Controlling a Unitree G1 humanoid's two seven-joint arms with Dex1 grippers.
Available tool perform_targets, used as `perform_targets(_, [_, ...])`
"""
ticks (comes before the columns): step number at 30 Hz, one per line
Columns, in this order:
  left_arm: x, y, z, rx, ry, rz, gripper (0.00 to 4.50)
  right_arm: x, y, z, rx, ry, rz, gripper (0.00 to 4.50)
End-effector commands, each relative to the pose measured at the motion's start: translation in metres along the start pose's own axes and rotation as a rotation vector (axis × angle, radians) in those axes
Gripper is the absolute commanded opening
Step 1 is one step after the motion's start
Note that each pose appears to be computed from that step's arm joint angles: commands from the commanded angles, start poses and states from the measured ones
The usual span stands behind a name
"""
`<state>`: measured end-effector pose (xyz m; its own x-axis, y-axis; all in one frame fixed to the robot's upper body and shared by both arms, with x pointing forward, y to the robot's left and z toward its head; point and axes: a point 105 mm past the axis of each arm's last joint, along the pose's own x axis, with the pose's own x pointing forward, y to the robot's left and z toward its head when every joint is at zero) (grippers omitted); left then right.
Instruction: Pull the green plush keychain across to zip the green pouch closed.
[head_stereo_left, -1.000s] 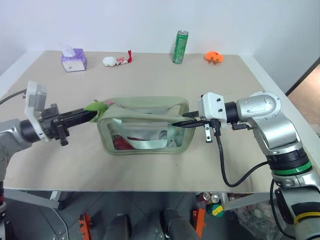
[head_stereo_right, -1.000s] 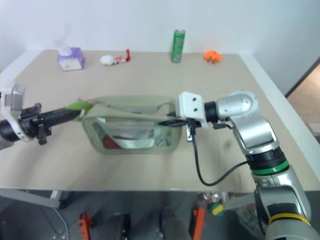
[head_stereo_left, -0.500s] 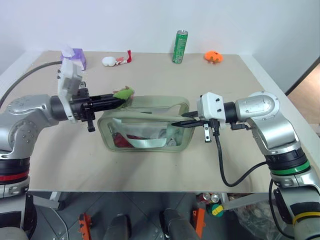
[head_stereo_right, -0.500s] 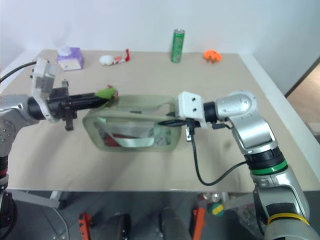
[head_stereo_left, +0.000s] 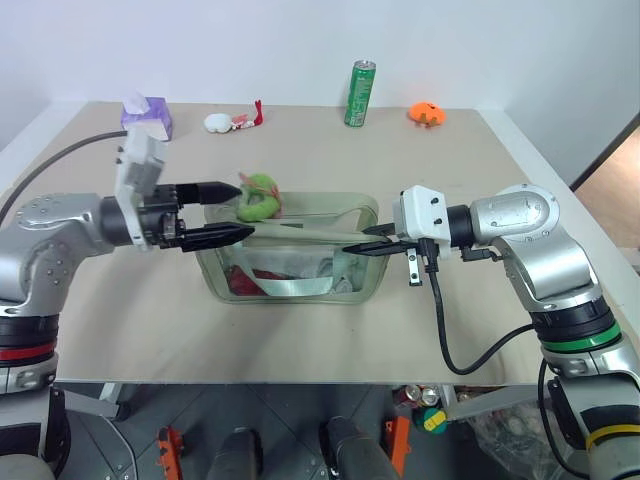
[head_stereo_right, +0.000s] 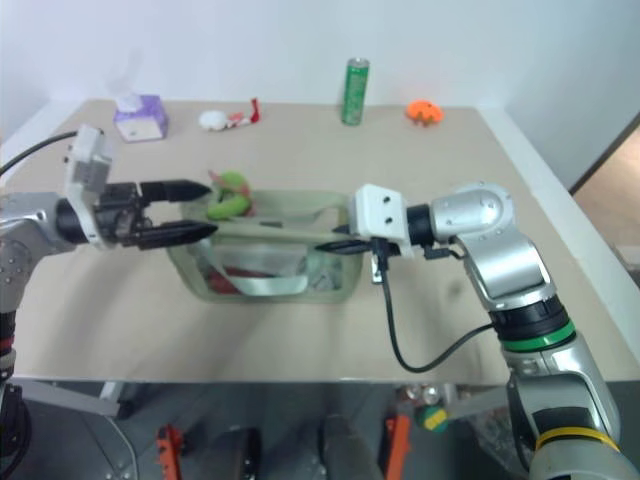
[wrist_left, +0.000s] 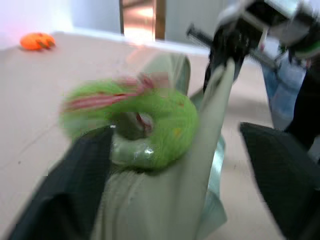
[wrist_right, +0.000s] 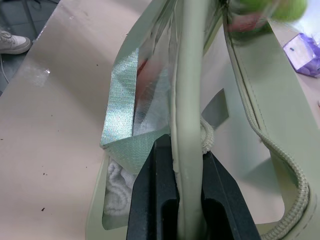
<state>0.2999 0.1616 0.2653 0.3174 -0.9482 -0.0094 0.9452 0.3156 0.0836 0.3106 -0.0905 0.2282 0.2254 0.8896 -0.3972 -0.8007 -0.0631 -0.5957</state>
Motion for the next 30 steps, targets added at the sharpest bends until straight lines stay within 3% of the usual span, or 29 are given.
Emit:
perform_targets(1, [-0.02, -0.009, 0.027, 0.014, -0.074, -0.009, 4.46, -0.008, -0.007, 0.014, -0.057, -0.021, -0.037, 0.0])
perform_targets(5, [-0.036, -0.01, 0.022, -0.011, -0.051, 0.04, 4.46, -0.007, -0.008, 0.014, -0.06, -0.024, -0.035, 0.0])
perform_targets(12, [-0.068, -0.009, -0.031, -0.087, 0.135, 0.145, 4.46, -0.006, -0.007, 0.015, -0.06, -0.028, -0.03, 0.0])
perform_targets(22, [-0.053, 0.001, -0.048, -0.12, 0.1, 0.171, 4.46, -0.007, -0.007, 0.015, -0.06, -0.025, -0.026, 0.0])
perform_targets(30, [-0.034, -0.003, -0.05, -0.151, 0.066, 0.097, 1.92, -0.009, -0.005, 0.013, -0.053, -0.016, -0.036, 0.0])
